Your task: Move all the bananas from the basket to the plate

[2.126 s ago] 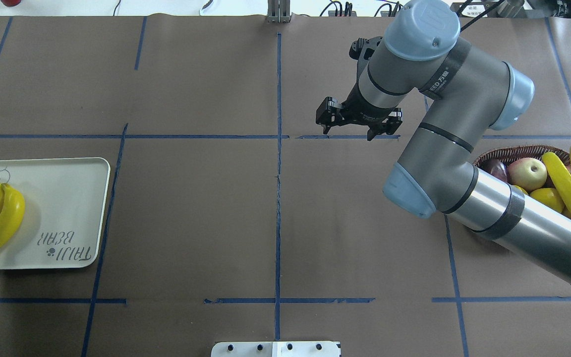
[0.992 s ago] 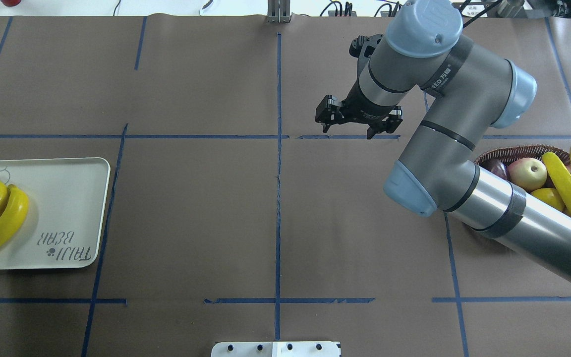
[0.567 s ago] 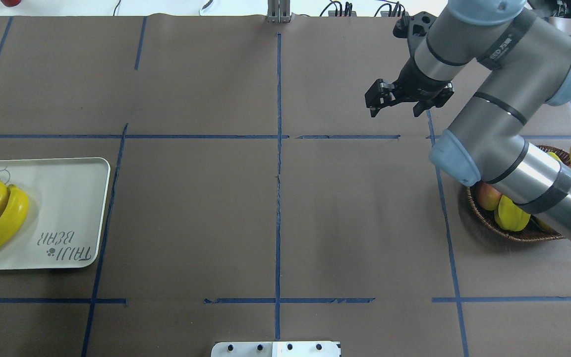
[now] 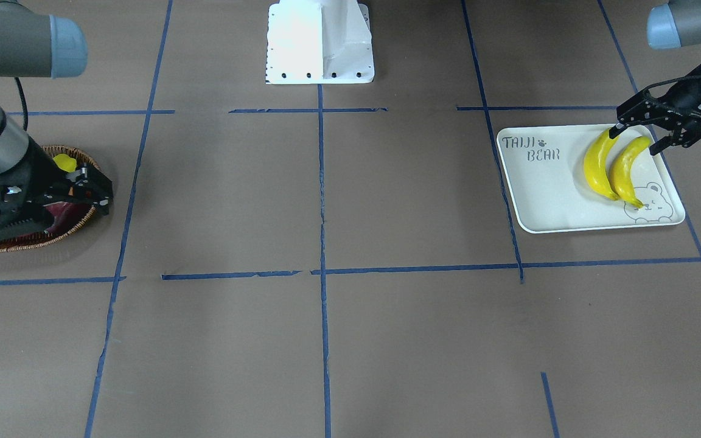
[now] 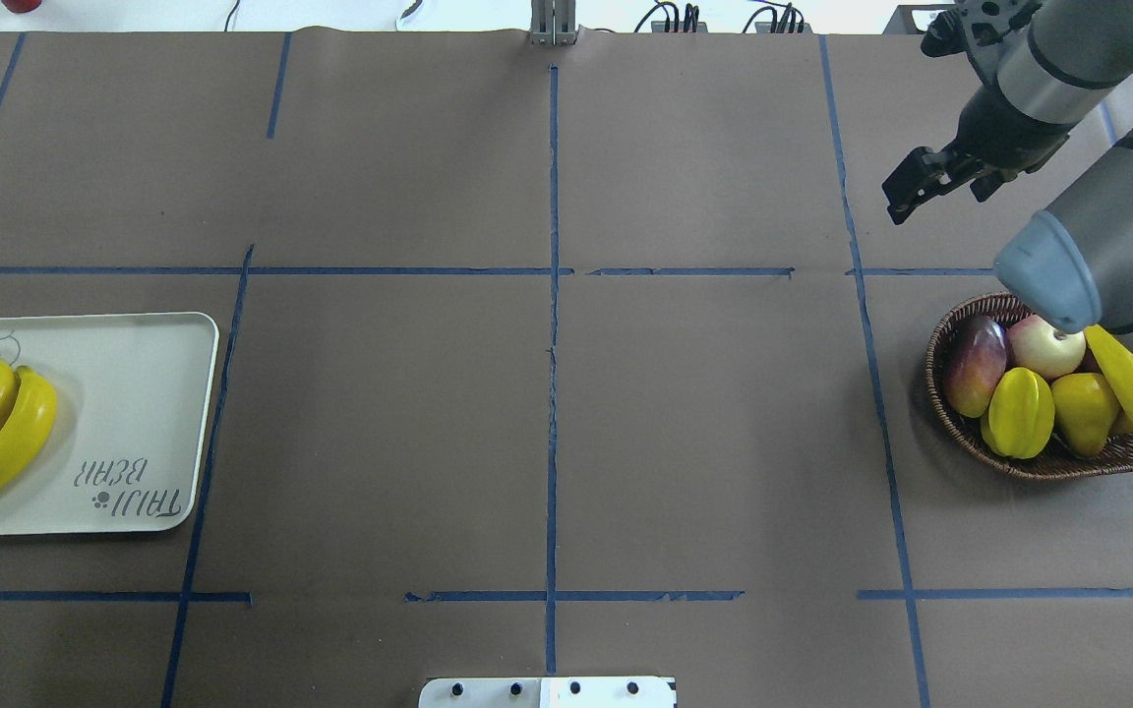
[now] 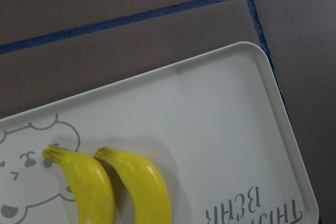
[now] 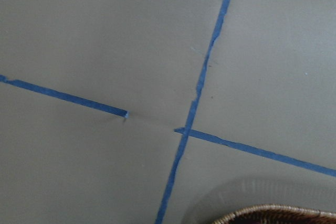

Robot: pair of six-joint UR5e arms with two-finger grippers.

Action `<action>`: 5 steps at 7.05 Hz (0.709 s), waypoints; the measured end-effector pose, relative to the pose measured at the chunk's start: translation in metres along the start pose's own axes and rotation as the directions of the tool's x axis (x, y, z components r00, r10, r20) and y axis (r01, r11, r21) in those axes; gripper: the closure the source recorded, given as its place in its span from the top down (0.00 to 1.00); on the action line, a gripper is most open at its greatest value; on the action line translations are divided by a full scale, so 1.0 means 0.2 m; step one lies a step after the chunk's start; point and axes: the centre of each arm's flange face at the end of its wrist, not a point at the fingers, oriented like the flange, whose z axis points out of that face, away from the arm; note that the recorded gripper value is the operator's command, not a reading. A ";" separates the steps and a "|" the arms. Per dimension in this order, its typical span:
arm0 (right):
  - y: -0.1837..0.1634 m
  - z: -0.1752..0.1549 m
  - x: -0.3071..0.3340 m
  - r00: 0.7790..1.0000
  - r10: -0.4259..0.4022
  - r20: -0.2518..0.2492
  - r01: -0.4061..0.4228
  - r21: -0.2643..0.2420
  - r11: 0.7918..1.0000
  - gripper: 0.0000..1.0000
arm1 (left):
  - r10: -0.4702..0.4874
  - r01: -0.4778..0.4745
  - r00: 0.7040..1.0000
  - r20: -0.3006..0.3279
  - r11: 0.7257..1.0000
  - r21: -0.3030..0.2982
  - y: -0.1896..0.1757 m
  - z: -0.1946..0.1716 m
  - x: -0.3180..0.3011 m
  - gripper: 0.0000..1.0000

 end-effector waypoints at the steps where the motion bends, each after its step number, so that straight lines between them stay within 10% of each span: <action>1: 0.05 0.01 0.11 0.999 -0.033 -0.016 0.033 -0.011 0.999 1.00 | 0.003 -0.003 1.000 0.012 1.000 0.008 -0.02 0.00 0.00 1.00; 5: 0.25 0.18 0.39 0.997 -0.021 -0.077 0.014 -0.080 0.997 1.00 | 0.007 -0.007 1.000 0.028 1.000 0.017 -0.03 0.00 0.01 1.00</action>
